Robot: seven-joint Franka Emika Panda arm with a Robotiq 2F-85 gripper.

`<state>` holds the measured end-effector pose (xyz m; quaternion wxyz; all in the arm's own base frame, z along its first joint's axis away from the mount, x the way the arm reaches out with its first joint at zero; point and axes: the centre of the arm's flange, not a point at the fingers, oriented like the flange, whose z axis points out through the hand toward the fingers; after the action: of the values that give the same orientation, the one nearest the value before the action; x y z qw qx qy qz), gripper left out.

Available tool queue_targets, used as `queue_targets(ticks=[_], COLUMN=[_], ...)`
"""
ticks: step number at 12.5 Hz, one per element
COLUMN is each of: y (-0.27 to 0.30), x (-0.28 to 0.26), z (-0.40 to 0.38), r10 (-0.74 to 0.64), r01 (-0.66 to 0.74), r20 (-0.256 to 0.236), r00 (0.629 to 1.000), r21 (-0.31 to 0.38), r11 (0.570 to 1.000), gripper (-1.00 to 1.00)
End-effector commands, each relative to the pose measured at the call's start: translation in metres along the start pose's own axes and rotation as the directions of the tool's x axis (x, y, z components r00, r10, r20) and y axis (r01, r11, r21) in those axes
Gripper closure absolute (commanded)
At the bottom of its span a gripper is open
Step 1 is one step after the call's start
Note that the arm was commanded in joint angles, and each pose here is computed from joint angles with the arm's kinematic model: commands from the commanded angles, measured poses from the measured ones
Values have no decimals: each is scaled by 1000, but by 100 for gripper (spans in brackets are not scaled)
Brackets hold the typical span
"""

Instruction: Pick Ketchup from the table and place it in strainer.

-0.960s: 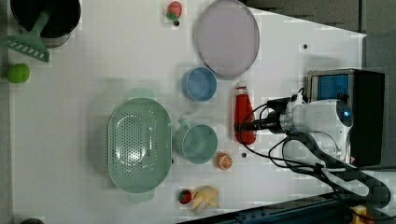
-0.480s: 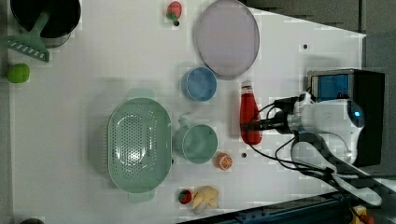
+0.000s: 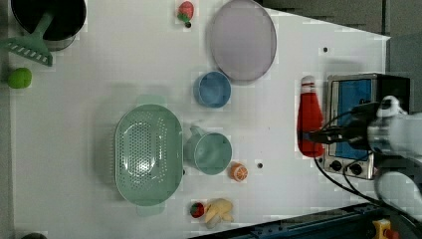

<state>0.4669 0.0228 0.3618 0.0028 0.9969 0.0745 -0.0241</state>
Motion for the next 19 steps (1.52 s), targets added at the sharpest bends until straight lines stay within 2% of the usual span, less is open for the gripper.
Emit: queue_targets(ticks=[1,5,8,12,19], y=[-47,-129,-200,-270,-341], x=[-3,-7,-11,-8,-7], z=[-46,-64,-50,-17,71], r10=[-43,-2,100,175,286], r01=[42,0,-99,-167,-274], r20=[-39,-64,-41,-87,-5], r00=[998,998,994,981,958], r21=[-22,-38,14,94,276], r11=[999,999,995,981,921], gripper=[-24,-24,-24,-24,-24])
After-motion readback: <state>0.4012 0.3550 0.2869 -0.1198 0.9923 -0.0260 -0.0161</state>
